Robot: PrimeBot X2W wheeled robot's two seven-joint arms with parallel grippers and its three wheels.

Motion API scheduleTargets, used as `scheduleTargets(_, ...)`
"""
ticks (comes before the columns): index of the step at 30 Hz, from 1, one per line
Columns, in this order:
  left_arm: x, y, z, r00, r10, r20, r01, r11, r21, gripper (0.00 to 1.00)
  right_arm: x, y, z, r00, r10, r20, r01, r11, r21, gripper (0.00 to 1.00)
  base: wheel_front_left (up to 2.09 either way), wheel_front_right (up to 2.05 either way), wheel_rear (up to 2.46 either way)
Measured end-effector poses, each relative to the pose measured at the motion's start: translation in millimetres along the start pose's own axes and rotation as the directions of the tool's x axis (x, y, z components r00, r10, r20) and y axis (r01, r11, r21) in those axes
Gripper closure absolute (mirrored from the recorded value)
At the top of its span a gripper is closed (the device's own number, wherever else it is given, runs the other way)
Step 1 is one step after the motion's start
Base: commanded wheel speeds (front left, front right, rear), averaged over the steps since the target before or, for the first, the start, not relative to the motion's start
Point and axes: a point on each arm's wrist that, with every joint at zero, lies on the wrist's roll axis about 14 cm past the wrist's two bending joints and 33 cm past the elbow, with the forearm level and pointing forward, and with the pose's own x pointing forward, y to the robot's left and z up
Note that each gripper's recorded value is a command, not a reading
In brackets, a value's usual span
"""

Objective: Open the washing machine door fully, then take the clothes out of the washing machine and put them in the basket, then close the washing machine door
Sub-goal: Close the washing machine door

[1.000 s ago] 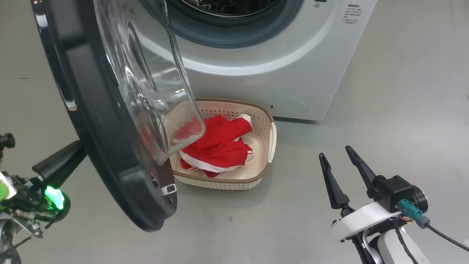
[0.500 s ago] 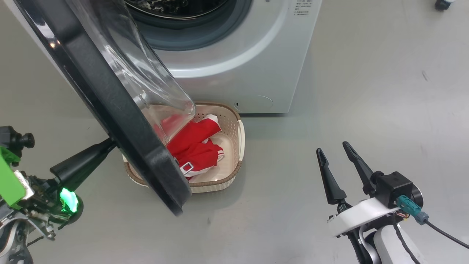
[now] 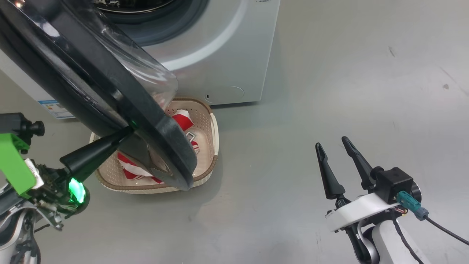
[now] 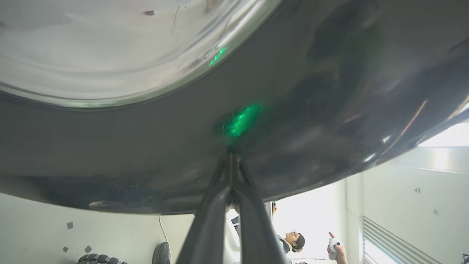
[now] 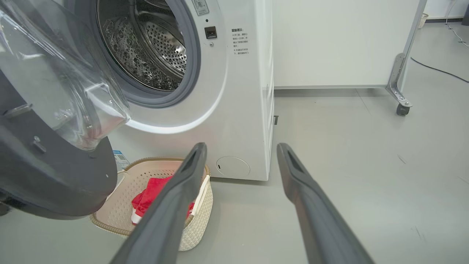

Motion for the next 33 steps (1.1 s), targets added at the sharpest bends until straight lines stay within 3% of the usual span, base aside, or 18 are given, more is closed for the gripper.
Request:
scheduleTargets(21,63.2,13.4,17.1,0.992,-0.037,-0.118,0.031,0.998,-0.049,1.00,10.3,-33.4,-2.4,0.996,-0.088,-0.003,0.088,0.996,-0.004,0.00,0.00,0.00,0.00)
scheduleTargets(33,101.4,27.8,39.0,0.994,-0.084,-0.076,0.075,0.990,-0.117,1.00,14.0,-53.4,-5.9,0.990,-0.139,-0.010,0.139,0.990,-0.010,0.00,0.00,0.00,0.00)
